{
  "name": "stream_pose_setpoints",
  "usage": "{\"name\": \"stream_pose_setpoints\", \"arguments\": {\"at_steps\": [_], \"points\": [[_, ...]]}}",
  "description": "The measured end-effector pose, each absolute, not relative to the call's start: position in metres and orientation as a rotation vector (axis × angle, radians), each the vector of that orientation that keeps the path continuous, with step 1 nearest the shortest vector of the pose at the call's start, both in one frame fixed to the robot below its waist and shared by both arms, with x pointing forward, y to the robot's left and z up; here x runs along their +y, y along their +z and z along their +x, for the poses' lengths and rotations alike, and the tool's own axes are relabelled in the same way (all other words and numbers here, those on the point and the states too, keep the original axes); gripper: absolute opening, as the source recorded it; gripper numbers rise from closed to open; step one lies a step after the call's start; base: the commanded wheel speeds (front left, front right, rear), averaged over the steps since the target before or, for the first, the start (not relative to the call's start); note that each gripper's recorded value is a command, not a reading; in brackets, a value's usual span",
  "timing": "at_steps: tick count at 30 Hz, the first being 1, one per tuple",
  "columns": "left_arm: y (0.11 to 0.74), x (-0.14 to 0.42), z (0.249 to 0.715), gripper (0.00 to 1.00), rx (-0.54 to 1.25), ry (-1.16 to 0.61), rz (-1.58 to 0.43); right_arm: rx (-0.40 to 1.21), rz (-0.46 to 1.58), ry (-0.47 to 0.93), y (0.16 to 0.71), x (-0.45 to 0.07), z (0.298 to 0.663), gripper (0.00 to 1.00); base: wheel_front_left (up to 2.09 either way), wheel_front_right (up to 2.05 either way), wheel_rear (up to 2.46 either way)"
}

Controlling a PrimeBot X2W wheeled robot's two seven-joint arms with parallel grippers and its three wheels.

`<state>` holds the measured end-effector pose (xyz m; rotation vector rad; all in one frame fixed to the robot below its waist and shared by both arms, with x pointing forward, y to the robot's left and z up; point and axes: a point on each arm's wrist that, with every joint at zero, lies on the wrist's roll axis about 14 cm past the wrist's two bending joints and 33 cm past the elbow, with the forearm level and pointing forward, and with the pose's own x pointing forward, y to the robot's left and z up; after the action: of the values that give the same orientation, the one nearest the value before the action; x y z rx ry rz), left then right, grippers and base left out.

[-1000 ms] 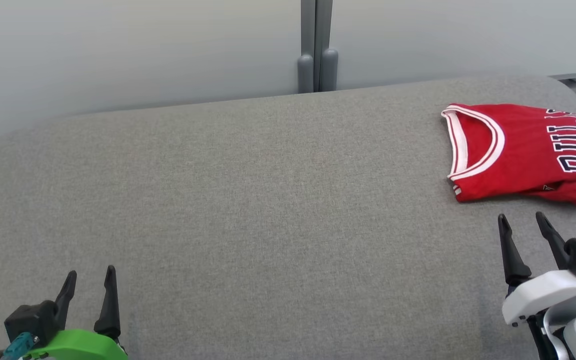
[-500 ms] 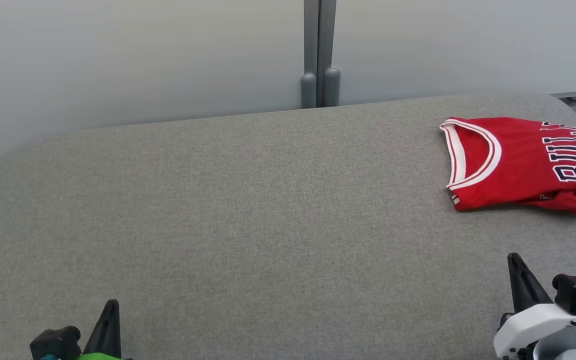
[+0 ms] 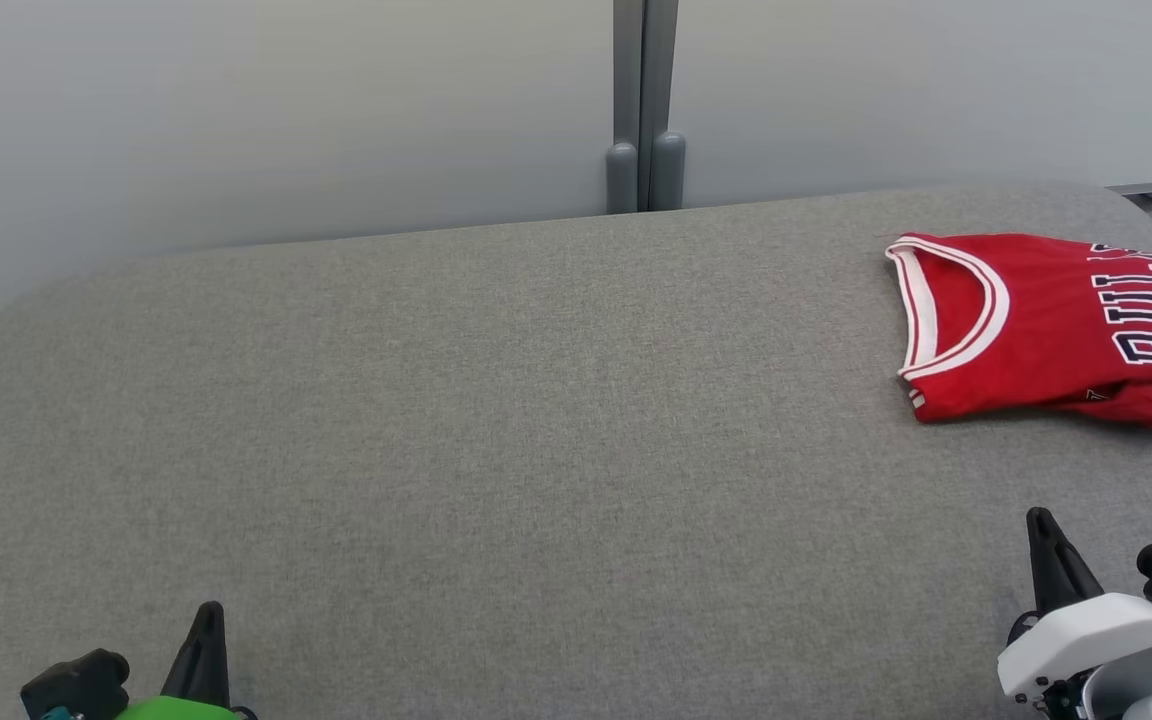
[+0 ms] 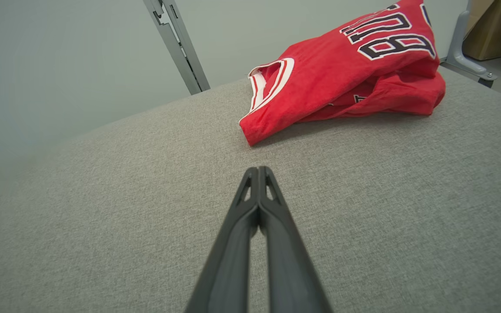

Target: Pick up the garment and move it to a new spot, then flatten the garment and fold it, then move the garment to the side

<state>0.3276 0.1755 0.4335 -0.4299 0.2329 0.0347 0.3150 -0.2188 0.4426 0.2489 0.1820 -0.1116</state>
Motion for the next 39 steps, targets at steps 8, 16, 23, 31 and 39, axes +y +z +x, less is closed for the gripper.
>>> {"name": "stream_pose_setpoints", "arguments": {"at_steps": [8, 16, 23, 31, 39], "points": [[0.430, 0.175, 0.328, 0.00, 0.256, 0.058, -0.540, 0.196, 0.377, -0.131, 0.442, -0.217, 0.320, 0.00, 0.00, 0.00, 0.00], [0.432, 0.178, 0.332, 0.00, 0.261, 0.076, -0.636, 0.208, 0.485, -0.150, 0.441, -0.219, 0.323, 0.00, 0.00, 0.00, 0.00], [0.432, 0.181, 0.335, 0.00, 0.265, 0.097, -0.724, 0.205, 0.590, -0.156, 0.444, -0.216, 0.330, 0.00, 0.00, 0.00, 0.00], [0.433, 0.180, 0.336, 0.00, 0.267, 0.107, -0.810, 0.212, 0.682, -0.171, 0.442, -0.218, 0.331, 0.00, 0.00, 0.00, 0.00], [0.438, 0.181, 0.342, 0.00, 0.258, 0.104, -0.900, 0.204, 0.806, -0.176, 0.445, -0.215, 0.338, 0.00, 0.00, 0.00, 0.00]]}}
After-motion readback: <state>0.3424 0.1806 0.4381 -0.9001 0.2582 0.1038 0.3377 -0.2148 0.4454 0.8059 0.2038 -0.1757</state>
